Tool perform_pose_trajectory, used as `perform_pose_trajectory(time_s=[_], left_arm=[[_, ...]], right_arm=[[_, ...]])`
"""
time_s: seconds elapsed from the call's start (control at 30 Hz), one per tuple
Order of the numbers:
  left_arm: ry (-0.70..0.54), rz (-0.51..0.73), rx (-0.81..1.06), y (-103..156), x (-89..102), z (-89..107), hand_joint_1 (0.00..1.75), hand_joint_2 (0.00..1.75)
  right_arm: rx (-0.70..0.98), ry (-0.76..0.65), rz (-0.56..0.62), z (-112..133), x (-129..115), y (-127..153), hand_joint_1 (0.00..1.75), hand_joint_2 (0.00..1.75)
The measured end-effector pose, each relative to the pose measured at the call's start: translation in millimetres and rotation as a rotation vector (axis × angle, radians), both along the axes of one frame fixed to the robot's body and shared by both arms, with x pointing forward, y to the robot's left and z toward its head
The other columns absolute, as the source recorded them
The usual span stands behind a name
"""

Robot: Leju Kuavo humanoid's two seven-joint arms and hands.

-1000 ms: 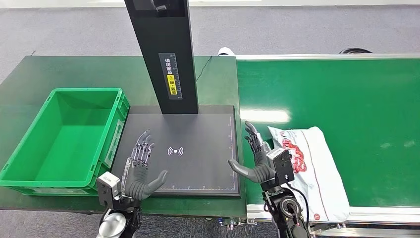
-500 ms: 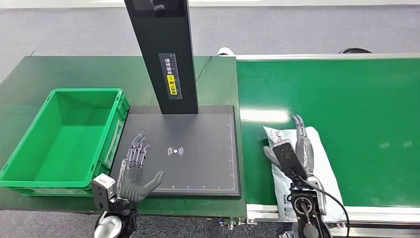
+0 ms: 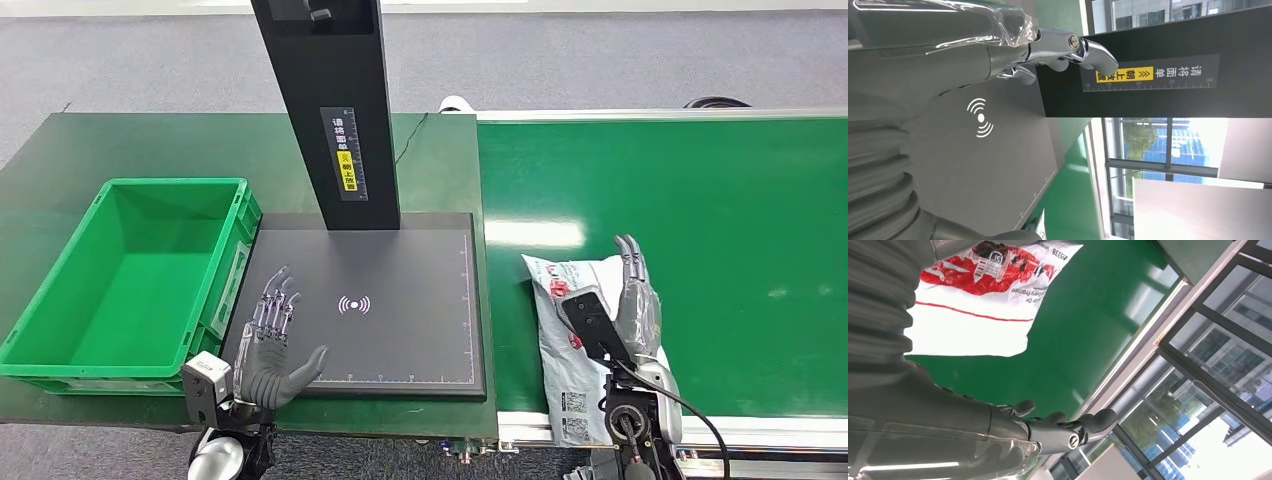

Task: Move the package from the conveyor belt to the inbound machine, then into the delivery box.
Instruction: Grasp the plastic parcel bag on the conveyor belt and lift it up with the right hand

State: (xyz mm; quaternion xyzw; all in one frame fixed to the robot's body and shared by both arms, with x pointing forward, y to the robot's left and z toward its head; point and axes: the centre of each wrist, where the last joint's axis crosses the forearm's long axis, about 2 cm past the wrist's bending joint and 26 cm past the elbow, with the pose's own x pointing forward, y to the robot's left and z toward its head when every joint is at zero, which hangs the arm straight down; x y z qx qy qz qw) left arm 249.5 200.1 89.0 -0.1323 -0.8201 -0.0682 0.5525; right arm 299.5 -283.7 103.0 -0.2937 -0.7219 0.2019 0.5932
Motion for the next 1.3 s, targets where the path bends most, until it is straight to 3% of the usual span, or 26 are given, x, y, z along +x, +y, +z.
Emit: perform_pose_trajectory(time_s=[0.27, 0.43, 0.6, 1.3], left_arm=[[-0.001, -0.002, 0.001, 0, 0.4, 0.2, 0.0, 1.75], [0.0, -0.004, 0.003, 0, 1.5, 1.1, 0.0, 1.75], [0.007, -0.003, 0.009, 0, 5.7, 3.1, 0.0, 1.75], [0.009, -0.001, 0.013, 0, 10.7, 4.2, 0.0, 1.75]], right_arm=[[-0.021, 0.039, -0.039, -1, -4, -2, 0.0, 1.75], [-0.116, 0.267, -0.116, -7, -8, -3, 0.0, 1.75], [-0.251, 0.519, -0.106, -22, -14, -1, 0.0, 1.75], [-0.302, 0.624, -0.075, -36, -19, 4, 0.0, 1.75]])
